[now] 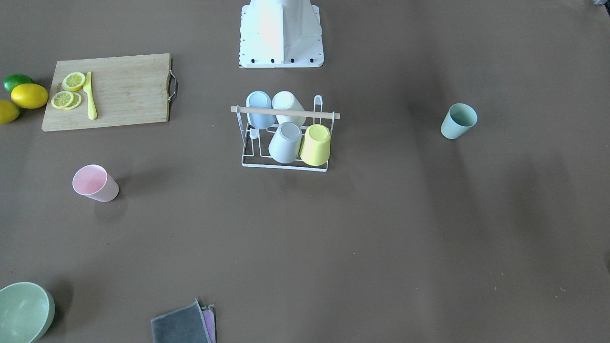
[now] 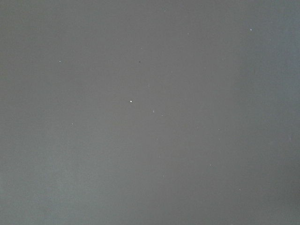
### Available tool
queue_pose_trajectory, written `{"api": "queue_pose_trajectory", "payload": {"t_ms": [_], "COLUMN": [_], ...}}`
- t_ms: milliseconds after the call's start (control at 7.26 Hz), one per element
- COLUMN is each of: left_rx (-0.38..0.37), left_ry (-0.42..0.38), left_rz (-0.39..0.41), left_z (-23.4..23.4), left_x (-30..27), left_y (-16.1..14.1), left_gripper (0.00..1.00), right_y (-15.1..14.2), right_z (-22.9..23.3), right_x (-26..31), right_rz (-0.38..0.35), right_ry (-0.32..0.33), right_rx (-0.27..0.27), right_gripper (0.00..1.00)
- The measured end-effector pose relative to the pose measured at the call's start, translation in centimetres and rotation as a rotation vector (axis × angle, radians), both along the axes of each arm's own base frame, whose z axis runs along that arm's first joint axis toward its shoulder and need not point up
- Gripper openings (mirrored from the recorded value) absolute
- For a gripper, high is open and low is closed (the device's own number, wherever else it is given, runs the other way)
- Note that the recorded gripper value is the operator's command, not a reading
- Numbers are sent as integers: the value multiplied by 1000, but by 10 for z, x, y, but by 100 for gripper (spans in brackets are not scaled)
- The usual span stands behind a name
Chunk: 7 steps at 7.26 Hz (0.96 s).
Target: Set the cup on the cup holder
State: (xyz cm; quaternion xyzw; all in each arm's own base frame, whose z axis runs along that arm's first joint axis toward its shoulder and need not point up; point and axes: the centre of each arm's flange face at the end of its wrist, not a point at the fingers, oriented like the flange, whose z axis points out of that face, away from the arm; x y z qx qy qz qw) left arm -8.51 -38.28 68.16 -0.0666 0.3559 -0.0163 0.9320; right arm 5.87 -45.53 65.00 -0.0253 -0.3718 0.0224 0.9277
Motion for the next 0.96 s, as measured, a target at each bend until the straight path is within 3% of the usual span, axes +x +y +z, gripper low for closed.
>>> {"api": "queue_pose_trajectory", "payload": {"t_ms": [964], "left_rx": [39], "left_ry": [-2], "left_rz": [-3], "left_z": [-6], "left_x": [-1], "left_y": [-10], "left_gripper": [98], "right_y": [1], "right_z": [4], "right_x": [0], "right_rz": [0], "right_ry": [1], "right_rx": [-7], "right_gripper": [100]}}
